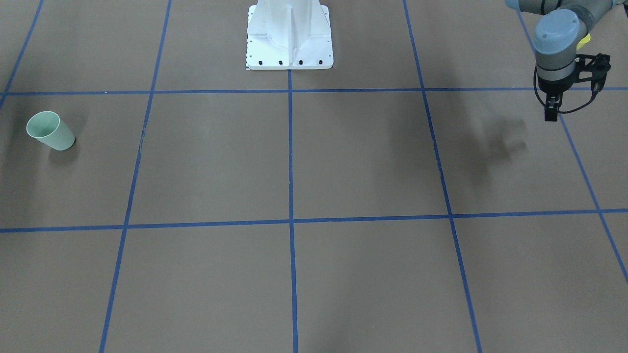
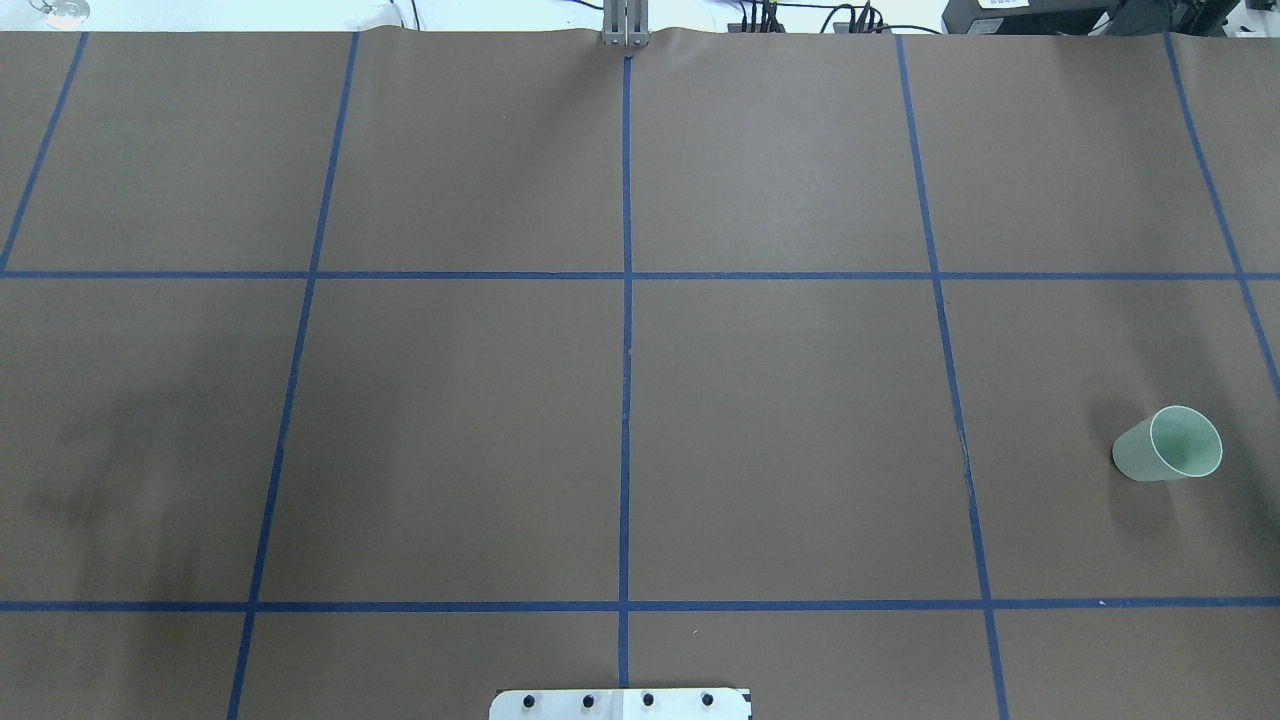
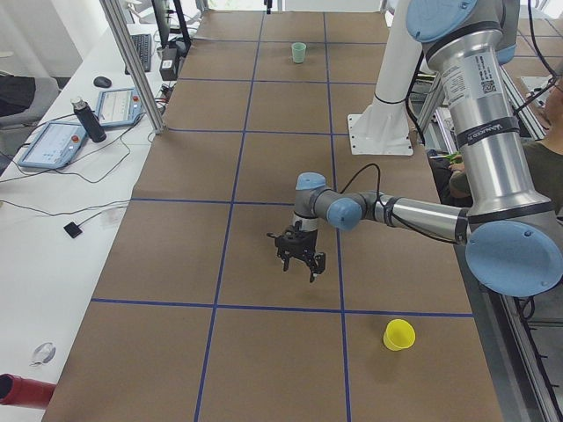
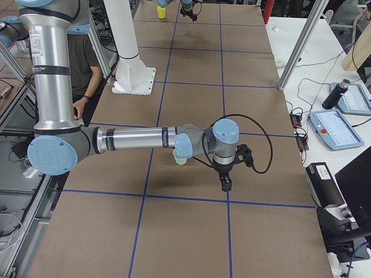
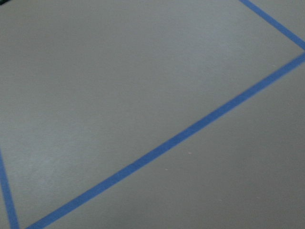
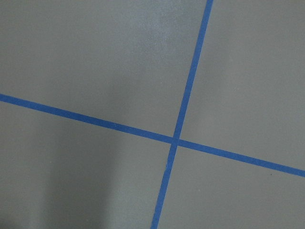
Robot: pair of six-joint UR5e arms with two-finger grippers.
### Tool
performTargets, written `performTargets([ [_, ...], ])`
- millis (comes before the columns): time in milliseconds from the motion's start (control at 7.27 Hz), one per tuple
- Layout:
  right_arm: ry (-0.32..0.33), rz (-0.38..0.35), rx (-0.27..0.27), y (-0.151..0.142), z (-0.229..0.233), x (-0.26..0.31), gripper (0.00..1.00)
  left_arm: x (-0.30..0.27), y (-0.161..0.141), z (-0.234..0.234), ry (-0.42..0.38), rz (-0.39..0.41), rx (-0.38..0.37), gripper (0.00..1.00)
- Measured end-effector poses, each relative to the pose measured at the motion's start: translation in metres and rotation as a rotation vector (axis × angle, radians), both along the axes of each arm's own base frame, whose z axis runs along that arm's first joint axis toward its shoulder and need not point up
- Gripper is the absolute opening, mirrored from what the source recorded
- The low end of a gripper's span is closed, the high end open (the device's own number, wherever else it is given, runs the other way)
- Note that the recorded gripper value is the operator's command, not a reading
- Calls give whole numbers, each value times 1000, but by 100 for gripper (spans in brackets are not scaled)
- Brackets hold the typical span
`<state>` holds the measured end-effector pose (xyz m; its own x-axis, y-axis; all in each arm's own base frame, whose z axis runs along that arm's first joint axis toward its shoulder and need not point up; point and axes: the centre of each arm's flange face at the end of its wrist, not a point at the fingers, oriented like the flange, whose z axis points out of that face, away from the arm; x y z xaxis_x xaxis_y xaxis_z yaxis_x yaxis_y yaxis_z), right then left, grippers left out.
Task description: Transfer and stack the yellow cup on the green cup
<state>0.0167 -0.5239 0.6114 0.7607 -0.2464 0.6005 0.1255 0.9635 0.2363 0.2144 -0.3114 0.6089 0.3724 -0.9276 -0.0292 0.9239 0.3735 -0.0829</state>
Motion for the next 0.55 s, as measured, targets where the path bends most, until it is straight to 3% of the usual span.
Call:
performTargets([
  [275, -4, -2, 46, -2, -5, -2, 100, 10, 39, -4, -229, -150, -96, 99],
  [550, -4, -8, 63, -4, -7, -4, 100, 16, 64, 11, -374, -294, -125, 99],
])
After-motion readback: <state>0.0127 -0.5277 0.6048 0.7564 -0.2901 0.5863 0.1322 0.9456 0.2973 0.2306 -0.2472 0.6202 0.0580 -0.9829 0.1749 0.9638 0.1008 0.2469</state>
